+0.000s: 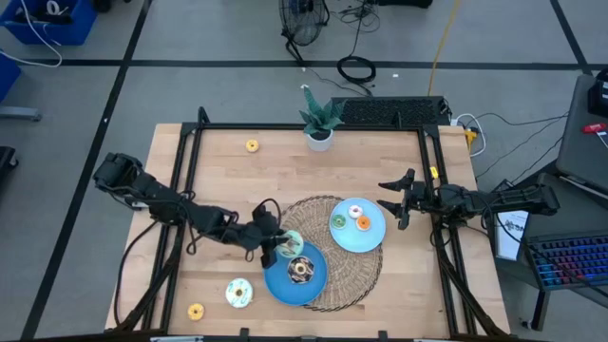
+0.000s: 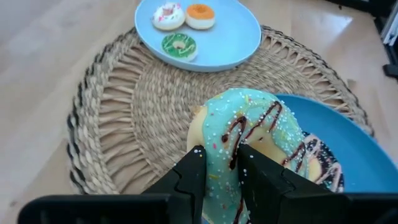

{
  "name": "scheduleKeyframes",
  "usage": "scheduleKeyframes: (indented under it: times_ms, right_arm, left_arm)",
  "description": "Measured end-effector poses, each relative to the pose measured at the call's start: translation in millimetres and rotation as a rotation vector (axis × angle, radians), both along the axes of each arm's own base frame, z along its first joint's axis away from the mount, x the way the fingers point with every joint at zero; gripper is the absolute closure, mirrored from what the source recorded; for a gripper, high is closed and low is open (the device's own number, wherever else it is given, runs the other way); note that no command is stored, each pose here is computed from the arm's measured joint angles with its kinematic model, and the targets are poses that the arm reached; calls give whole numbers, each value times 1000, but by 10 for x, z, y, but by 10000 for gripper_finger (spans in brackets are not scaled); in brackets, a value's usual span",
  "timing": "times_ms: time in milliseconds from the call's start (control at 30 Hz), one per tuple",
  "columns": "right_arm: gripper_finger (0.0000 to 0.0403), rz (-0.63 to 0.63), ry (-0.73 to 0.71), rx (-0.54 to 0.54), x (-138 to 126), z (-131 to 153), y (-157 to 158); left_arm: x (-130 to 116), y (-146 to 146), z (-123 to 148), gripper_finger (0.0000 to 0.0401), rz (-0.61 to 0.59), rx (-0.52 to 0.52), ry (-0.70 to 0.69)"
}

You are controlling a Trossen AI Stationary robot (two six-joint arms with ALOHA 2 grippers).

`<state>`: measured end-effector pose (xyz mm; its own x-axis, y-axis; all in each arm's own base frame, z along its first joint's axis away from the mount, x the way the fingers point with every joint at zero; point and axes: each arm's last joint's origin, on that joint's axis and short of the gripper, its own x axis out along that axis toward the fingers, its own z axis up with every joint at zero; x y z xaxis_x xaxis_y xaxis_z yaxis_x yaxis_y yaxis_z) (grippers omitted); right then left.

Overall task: Pick & Place donuts
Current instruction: Put the large light blue donut on the blue plate

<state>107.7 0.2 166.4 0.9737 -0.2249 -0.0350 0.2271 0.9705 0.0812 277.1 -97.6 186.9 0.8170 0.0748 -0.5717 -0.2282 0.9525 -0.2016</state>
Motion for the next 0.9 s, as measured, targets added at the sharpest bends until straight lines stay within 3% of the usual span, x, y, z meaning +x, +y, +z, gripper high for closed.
scheduleKeyframes:
  times_ms: [500, 767, 900]
  right_arm:
    - [161, 0, 0, 0, 0, 0, 0]
    - [161, 0, 0, 0, 0, 0, 0]
    - [161, -1, 0, 0, 0, 0, 0]
  left_arm:
    - [118, -101, -277, 309, -16, 24, 20]
    - [130, -99, -281, 309, -16, -171, 43]
    - [138, -77, -283, 309, -29, -192, 53]
